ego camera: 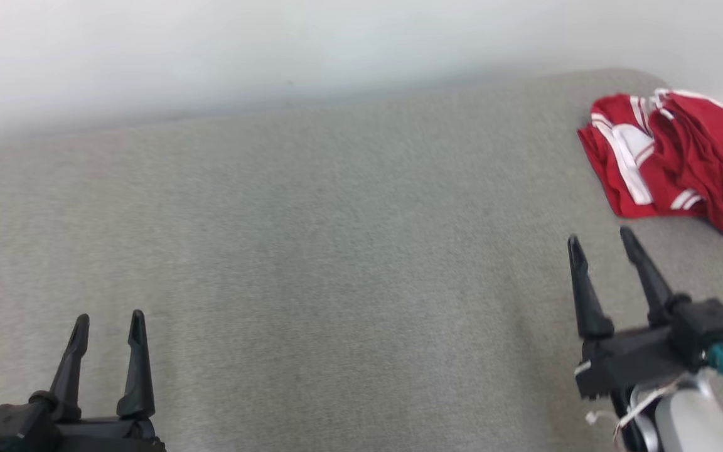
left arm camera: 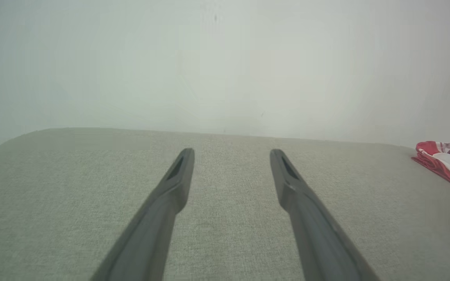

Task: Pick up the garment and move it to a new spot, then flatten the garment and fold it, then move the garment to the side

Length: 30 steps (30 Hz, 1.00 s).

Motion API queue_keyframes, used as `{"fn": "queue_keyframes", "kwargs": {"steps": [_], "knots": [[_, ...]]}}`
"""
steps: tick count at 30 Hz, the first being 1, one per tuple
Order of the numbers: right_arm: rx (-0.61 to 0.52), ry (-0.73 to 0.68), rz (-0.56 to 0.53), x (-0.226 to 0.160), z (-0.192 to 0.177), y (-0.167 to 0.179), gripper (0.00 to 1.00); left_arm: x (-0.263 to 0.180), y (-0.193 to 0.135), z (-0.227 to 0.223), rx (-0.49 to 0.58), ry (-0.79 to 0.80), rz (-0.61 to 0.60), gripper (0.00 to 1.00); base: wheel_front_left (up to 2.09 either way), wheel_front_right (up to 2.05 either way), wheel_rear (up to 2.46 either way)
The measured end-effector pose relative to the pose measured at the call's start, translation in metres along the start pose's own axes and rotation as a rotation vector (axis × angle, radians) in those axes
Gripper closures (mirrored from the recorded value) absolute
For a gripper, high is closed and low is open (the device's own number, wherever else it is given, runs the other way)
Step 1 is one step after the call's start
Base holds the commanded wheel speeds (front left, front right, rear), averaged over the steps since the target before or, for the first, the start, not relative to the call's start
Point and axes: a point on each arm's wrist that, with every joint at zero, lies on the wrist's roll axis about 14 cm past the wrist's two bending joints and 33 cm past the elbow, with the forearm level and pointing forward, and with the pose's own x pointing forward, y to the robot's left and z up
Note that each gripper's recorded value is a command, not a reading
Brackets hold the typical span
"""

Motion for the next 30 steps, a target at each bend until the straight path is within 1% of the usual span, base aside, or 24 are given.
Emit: {"fn": "queue_keyframes", "kwargs": {"steps": [5, 9, 16, 28, 29, 30], "knots": [[0.067, 0.002, 0.005, -0.015, -0.006, 0.02, 0.0, -0.013, 0.015, 0.006, 0.004, -0.006, 0.051, 0.0, 0.0, 0.0, 0.0], [0.097, 0.024, 0.007, -0.028, -0.014, 0.029, 0.0, -0.024, 0.019, 0.007, 0.008, 0.001, 0.068, 0.0, 0.0, 0.0, 0.0], [0.118, 0.018, 0.023, -0.039, -0.012, 0.04, 0.0, -0.043, 0.027, 0.008, 0.018, 0.008, 0.102, 0.0, 0.0, 0.0, 0.0], [0.128, 0.016, 0.061, -0.038, -0.011, 0.054, 0.0, -0.057, 0.033, 0.008, 0.024, 0.014, 0.129, 0.0, 0.0, 0.0, 0.0], [0.129, 0.029, 0.06, -0.039, -0.015, 0.054, 1.0, -0.058, 0.033, 0.005, 0.021, 0.024, 0.131, 1.0, 0.0, 0.0, 0.0], [0.129, 0.029, 0.06, -0.039, -0.015, 0.054, 1.0, -0.058, 0.033, 0.005, 0.021, 0.024, 0.131, 1.0, 0.0, 0.0, 0.0]]}}
